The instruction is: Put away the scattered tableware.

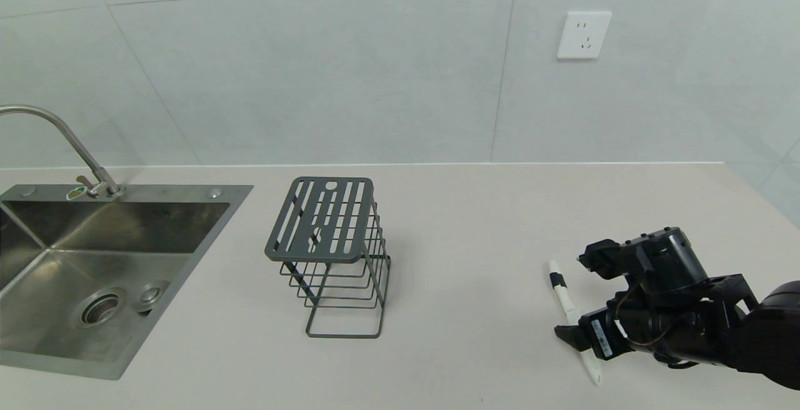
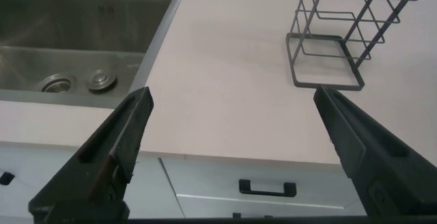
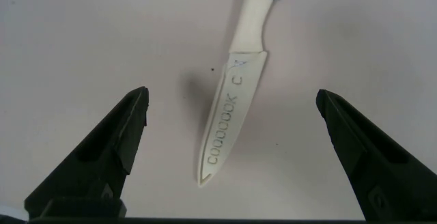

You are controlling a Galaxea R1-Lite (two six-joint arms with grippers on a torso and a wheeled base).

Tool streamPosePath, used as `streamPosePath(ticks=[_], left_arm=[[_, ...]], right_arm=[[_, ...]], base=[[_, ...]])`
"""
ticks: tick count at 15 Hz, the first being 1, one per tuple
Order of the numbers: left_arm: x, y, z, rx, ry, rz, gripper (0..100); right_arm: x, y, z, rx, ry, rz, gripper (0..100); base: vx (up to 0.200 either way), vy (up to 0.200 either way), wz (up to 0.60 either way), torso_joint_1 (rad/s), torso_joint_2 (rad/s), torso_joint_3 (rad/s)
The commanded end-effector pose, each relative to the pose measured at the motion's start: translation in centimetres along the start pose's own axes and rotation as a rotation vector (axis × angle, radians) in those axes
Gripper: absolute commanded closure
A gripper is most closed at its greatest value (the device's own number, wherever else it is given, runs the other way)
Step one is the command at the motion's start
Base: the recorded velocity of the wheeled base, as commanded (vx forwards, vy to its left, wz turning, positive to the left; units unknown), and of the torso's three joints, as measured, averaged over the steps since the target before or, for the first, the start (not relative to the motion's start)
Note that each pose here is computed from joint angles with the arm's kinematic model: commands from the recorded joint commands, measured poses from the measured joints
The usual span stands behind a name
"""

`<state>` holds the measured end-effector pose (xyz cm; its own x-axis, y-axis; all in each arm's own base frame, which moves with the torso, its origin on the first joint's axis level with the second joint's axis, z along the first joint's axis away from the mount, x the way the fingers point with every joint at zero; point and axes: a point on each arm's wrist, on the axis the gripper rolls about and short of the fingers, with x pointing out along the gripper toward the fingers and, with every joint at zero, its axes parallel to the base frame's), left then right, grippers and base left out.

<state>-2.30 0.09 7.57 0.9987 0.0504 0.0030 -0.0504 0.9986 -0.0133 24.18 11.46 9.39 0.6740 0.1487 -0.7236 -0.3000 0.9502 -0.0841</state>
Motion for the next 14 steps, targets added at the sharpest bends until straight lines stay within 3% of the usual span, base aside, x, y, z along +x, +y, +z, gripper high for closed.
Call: streamPosePath(ticks=[1, 14], left_arm=[[0.0, 0.0, 0.0, -0.002, 0.001, 0.000, 0], [0.0, 0.0, 0.0, -0.008, 0.001, 0.000, 0]], right_arm=[[0.6, 0.1, -0.2, -0.003, 0.020, -0.001, 0], [3.5, -0.3, 1.0, 0.013, 0.036, -0.023, 0]], base=[[0.000, 0.000, 0.00, 0.000, 0.00, 0.000], [0.000, 0.000, 0.00, 0.000, 0.00, 0.000]])
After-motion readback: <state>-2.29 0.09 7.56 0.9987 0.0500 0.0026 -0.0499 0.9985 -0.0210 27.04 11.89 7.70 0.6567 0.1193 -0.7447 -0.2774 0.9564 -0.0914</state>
